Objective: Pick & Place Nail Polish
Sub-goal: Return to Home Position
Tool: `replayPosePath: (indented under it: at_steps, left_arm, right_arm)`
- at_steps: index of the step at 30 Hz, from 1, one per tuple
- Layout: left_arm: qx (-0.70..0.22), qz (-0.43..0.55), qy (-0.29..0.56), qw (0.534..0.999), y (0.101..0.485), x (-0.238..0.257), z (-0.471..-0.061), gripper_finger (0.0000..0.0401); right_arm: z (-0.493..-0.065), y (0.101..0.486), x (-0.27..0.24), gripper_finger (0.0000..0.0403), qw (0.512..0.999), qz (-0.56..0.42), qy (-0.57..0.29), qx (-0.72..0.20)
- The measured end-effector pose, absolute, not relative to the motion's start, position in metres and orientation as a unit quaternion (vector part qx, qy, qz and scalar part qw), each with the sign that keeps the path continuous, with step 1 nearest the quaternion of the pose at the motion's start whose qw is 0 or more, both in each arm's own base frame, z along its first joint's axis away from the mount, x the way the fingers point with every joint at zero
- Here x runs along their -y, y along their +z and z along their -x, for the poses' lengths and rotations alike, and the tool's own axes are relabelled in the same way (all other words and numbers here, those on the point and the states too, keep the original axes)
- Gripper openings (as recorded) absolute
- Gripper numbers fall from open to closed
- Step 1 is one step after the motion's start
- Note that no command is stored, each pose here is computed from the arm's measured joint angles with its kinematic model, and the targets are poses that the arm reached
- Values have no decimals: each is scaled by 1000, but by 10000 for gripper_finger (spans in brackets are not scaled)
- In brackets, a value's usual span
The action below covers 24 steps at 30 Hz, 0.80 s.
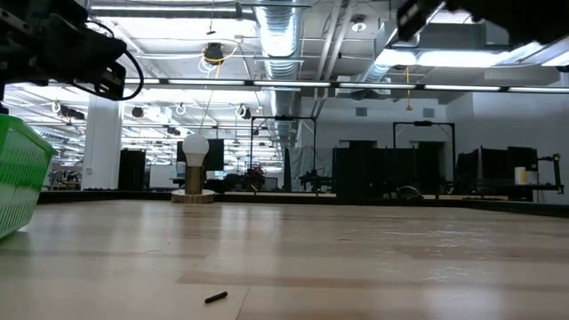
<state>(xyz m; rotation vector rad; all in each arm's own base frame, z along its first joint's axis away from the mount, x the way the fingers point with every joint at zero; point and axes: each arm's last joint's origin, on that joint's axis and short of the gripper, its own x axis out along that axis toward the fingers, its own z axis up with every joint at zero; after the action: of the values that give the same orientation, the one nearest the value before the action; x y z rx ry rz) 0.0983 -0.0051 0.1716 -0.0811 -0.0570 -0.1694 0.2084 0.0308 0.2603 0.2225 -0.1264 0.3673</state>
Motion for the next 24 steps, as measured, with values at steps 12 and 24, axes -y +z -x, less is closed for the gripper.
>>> replayPosePath:
  at_steps: [12, 24]
  left_arm:
    - [20, 54, -72, 996, 170, 6, -100, 8]
    - [19, 56, -52, 997, 170, 4, -100, 8]
  right_arm:
    - [-158, 181, -17, 0, 970, -145, 148, 130]
    - [-139, 201, 12, 0, 951, -192, 145, 192]
